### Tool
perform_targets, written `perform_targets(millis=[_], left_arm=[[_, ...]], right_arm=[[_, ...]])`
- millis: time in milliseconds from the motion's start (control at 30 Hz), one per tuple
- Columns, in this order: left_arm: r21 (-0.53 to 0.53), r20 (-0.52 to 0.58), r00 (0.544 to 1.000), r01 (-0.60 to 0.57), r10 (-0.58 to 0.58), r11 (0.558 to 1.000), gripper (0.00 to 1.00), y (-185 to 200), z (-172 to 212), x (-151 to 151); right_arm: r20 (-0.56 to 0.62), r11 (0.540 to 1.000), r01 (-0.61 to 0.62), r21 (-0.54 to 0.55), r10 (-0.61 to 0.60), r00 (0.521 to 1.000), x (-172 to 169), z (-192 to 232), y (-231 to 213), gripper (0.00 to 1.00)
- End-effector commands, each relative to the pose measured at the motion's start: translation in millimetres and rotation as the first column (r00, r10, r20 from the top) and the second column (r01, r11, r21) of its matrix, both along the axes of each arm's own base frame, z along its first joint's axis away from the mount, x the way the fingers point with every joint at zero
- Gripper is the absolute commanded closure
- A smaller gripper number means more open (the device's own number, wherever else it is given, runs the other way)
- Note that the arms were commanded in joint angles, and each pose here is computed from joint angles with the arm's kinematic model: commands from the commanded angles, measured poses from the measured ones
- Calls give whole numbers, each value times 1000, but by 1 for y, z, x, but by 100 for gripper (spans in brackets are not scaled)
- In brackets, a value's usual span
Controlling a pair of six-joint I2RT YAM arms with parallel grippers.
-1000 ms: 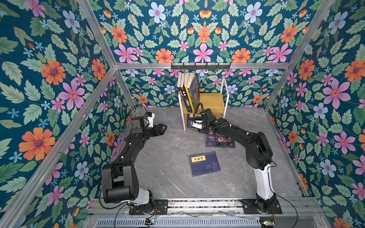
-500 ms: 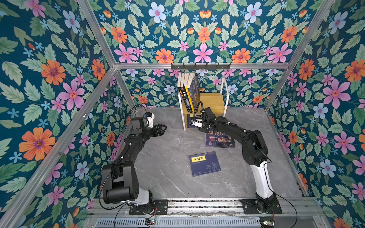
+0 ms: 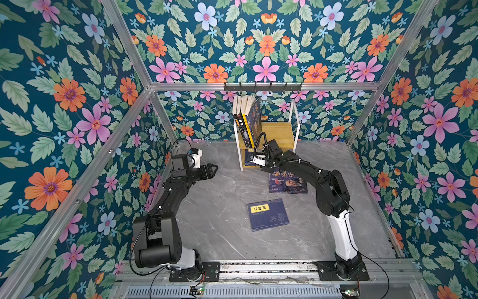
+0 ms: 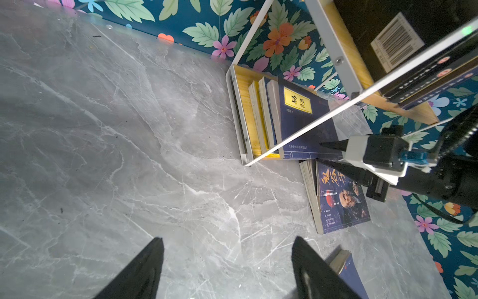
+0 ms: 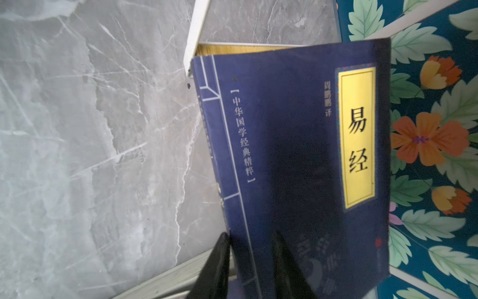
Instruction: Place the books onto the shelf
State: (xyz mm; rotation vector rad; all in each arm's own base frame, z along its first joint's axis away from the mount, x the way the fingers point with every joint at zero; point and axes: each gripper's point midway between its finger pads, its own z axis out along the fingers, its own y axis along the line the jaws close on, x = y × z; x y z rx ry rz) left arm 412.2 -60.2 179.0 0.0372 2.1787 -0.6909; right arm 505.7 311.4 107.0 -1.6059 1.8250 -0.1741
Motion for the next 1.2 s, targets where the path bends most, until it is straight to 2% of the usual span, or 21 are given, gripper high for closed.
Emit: perform_targets(millis=[0, 667, 867, 1167], left_arm=[[-6, 27, 1000, 1, -1, 1000, 21, -1, 7, 1], [8, 25, 1000, -11, 10, 1000, 22, 2, 7, 0], [0, 27, 1000, -7, 7, 1000, 22, 1, 9, 0], [5, 23, 1000, -11, 11, 1000, 22, 2, 7, 0]], right_arm=[[26, 1000, -14, 22, 14, 1000, 5, 7, 6, 73], [61, 1000, -12, 13, 11, 998, 11, 12, 5, 78], [66, 1000, -3, -8, 3, 998, 7, 11, -7, 67], [84, 998, 47, -37, -44, 996, 9, 14, -34, 66]])
